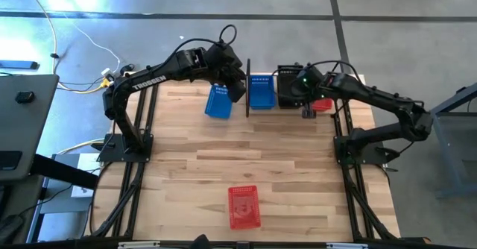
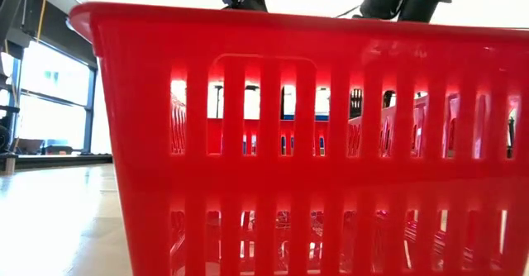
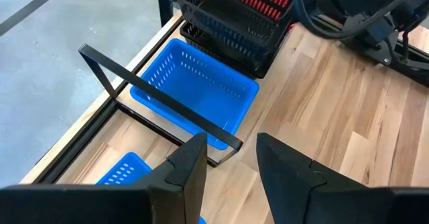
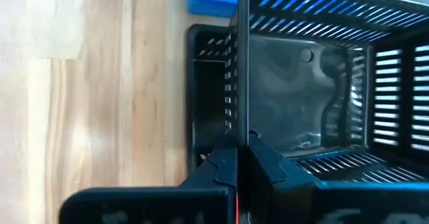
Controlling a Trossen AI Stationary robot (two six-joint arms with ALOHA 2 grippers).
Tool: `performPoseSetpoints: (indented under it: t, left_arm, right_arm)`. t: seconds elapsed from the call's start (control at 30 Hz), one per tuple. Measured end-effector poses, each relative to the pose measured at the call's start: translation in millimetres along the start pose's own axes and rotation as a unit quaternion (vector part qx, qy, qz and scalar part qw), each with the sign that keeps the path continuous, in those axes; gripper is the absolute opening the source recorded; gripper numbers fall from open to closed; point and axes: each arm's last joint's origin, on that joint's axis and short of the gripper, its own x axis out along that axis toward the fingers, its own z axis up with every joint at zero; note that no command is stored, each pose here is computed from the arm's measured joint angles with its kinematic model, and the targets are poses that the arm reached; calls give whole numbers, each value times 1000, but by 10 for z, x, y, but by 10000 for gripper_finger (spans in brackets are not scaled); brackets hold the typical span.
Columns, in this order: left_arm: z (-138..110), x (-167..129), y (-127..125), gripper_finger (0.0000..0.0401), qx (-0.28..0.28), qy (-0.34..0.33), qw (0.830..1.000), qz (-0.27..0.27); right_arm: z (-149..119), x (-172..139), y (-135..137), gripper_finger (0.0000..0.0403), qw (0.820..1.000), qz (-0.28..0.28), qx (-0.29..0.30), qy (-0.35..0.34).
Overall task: Stack baskets on shelf by color
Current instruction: Stack the black bin on top of the other black bin on the shelf
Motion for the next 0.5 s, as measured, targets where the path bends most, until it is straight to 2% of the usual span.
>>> performPoseSetpoints:
  t: [0.33, 0.5]
  left_arm:
    - [3, 3, -1, 119, -5, -1, 1000, 0]
    - [8, 3, -2, 119, -5, -4, 1000, -1]
  right_arm:
    - [-36, 134, 53, 0, 1000, 23, -11, 13]
    - [-9, 187, 28, 0, 1000, 12, 8, 14]
